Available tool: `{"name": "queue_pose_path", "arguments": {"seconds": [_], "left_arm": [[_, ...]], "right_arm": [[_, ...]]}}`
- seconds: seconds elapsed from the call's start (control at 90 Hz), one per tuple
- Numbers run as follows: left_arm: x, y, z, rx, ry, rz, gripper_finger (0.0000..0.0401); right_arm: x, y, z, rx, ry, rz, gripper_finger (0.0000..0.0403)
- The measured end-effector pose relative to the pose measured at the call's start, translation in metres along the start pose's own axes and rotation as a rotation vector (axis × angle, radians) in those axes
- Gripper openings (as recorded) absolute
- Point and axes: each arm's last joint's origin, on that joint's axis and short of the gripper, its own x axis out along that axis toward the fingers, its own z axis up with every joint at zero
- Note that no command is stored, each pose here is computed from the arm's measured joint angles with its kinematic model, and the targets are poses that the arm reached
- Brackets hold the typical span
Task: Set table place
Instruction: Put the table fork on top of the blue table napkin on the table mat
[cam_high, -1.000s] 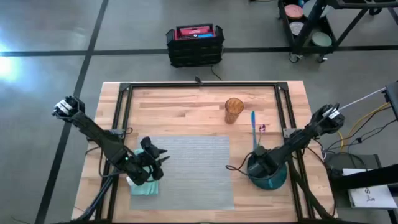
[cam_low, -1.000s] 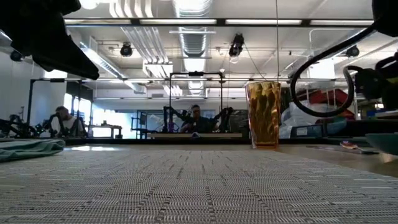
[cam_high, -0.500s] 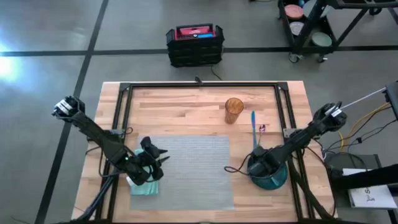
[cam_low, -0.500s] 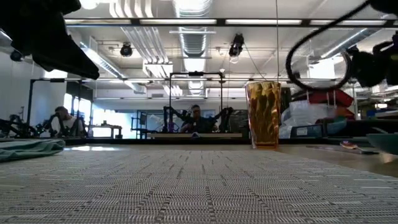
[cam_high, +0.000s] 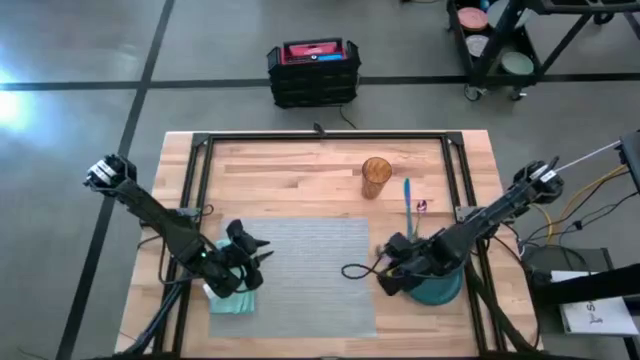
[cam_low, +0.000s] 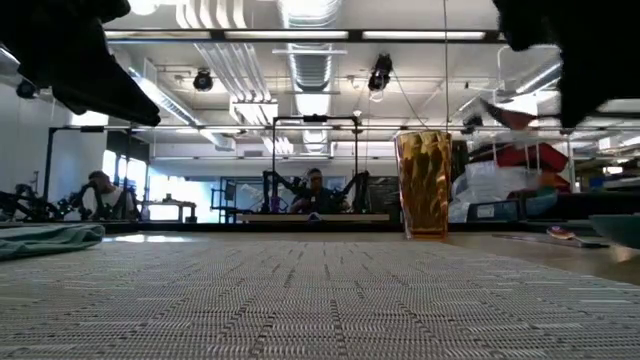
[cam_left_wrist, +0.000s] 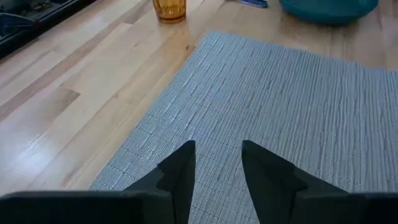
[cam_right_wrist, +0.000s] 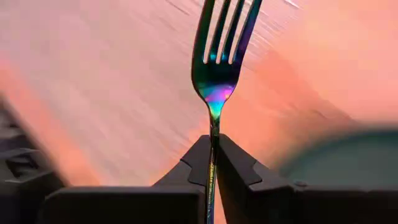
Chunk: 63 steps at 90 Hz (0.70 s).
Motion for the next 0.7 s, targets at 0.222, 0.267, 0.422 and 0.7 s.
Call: {"name": "queue_pose_path", "arguments": {"seconds": [0.222, 0.267, 0.422, 0.7], "left_arm": [[-0.004, -0.004, 0.008, -0.006, 0.037, -0.064, 0.0117], [-0.008, -0.007, 0.013, 0.010, 0.066, -0.104, 0.0116], [-0.020, -0.016, 0.027, 0.036, 0.216, -0.222, 0.0116], [-0.038, -0.024, 0.023, -0.040, 0.348, -0.295, 0.0115]], "right_arm": [[0.029, 0.024, 0.022, -0.041, -0.128, 0.193, 0.0002], [0.036, 0.029, 0.026, -0.045, -0.153, 0.236, 0.0002], [0.061, 0.045, 0.040, -0.043, -0.234, 0.371, 0.0002], [0.098, 0.095, 0.064, -0.154, -0.302, 0.408, 0.0002]]}}
